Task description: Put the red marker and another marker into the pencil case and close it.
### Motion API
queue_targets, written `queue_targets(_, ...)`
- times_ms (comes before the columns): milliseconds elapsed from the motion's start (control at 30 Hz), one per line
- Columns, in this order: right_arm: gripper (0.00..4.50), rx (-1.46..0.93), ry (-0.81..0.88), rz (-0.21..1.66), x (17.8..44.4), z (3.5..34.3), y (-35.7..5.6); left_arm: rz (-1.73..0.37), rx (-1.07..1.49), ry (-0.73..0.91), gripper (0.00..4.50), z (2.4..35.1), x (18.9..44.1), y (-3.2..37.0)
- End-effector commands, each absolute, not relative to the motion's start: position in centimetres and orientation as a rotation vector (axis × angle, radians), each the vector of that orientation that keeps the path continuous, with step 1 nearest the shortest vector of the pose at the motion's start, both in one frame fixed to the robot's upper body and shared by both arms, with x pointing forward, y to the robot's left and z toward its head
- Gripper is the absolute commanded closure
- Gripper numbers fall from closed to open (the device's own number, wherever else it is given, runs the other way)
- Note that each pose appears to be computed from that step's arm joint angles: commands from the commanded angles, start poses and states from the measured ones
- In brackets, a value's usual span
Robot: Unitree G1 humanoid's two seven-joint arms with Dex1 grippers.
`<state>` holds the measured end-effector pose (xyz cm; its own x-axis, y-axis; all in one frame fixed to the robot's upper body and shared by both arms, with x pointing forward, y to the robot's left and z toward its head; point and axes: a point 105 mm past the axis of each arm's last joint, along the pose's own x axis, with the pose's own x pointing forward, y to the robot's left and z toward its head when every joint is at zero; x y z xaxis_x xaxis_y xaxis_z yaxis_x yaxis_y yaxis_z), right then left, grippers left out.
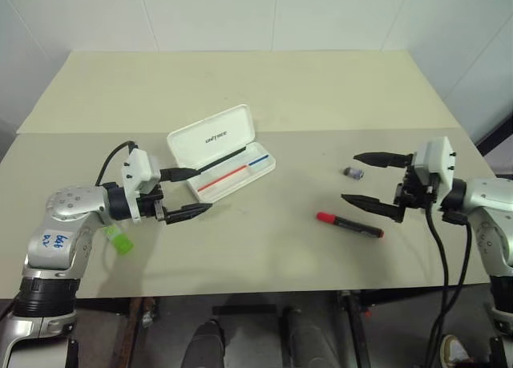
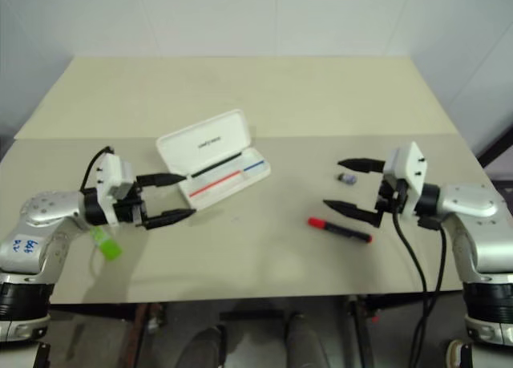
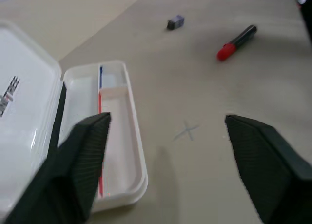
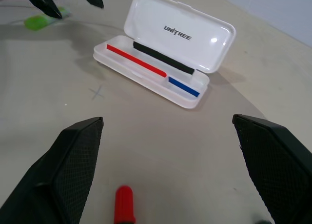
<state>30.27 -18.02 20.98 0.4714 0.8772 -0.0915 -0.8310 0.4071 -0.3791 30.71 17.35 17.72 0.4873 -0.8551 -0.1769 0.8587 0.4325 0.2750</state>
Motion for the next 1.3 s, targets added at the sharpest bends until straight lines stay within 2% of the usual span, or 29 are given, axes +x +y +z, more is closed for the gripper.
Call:
queue_targets(33, 0.00, -0.443, -0.210, 1.085, 29.9, 22.6, -17.1, -0.989, 0.377, -0.007, 1.26, 17.8, 31.2, 17.1)
queue_targets(467, 0.00, -0.421, -0.275, 1.092, 28.5, 22.7, -14.9, -0.910, 0.382, 0.117, 1.26, 13.7, 31.6, 15.6)
queue_targets(633, 0.00, -0.419, -0.304, 1.085, 28.1, 23.2, -14.3, -0.860, 0.409, 0.110, 1.26, 13.6, 32.7, 15.9)
queue_targets(967, 0.00, -0.415, -0.342, 1.063, 27.8, 23.7, -13.7, -0.907, 0.450, 0.164, 1.26, 13.1, 34.0, 14.8)
queue_targets(1067, 0.00, -0.415, -0.353, 1.062, 27.7, 24.0, -13.6, -0.905, 0.460, 0.185, 2.10, 13.0, 34.2, 14.9)
queue_targets(1300, 0.00, -0.421, -0.373, 1.055, 27.7, 24.5, -13.5, -0.888, 0.475, 0.234, 4.46, 12.8, 34.5, 15.2)
